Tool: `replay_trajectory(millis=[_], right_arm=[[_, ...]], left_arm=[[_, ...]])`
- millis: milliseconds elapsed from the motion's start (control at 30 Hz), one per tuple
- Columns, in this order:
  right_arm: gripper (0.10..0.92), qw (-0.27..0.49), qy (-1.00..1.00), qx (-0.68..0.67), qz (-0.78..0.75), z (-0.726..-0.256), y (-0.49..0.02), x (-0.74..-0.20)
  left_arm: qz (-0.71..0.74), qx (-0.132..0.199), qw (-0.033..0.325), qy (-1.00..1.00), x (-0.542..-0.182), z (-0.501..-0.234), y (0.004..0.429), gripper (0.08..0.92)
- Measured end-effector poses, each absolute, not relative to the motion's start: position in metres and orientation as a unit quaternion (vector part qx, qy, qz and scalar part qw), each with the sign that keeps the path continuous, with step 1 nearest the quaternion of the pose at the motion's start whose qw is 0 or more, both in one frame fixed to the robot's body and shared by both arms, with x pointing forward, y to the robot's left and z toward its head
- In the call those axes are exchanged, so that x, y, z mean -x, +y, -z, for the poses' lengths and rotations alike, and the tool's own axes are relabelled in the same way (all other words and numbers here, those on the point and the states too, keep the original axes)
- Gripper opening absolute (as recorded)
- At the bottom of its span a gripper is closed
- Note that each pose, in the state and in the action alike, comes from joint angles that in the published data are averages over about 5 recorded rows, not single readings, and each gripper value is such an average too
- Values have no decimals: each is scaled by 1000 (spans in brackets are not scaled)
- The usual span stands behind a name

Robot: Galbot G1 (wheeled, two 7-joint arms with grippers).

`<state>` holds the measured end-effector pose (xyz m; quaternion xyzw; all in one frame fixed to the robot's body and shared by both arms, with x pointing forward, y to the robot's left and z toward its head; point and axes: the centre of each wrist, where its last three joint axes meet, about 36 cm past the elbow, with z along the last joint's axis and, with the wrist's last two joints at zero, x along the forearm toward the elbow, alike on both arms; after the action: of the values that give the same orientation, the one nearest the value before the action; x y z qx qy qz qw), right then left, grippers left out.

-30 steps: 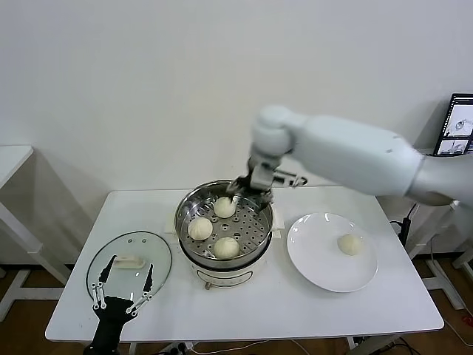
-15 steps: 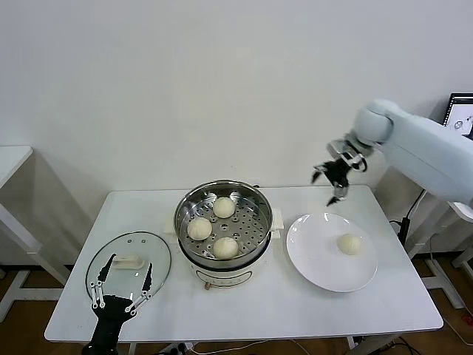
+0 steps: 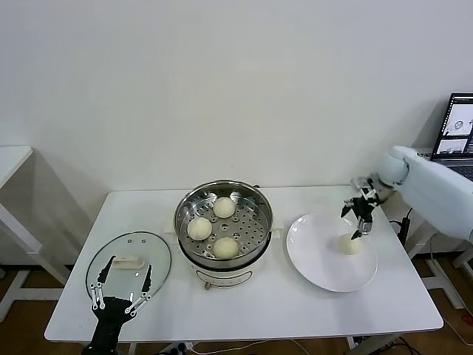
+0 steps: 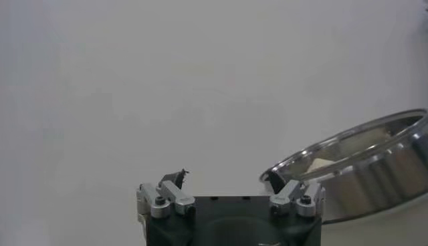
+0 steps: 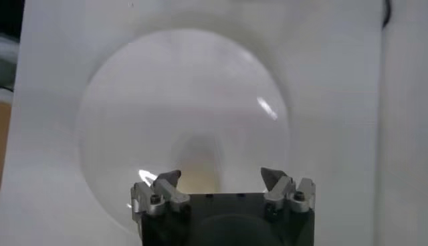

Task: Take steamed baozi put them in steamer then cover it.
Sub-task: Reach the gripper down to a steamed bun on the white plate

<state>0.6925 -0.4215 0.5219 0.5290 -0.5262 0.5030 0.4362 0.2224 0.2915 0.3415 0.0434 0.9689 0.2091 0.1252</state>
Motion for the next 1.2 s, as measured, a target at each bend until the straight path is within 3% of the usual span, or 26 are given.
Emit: replay_trajectory(millis=[667,967,1200], right_arm=[[820,457,-519,-518,-504,-467,-420,-689],[695,457,-516,-517,-508,-466,-420,-689],[679,452,-510,-520,-514,-486,-416,-693]], left_arm=[[-212,-41,128,968,-221,-342,296,823],[-212,-40,129,968,-222,-343,297,823],[-212,-41,132,968,-224,-343,296,823]])
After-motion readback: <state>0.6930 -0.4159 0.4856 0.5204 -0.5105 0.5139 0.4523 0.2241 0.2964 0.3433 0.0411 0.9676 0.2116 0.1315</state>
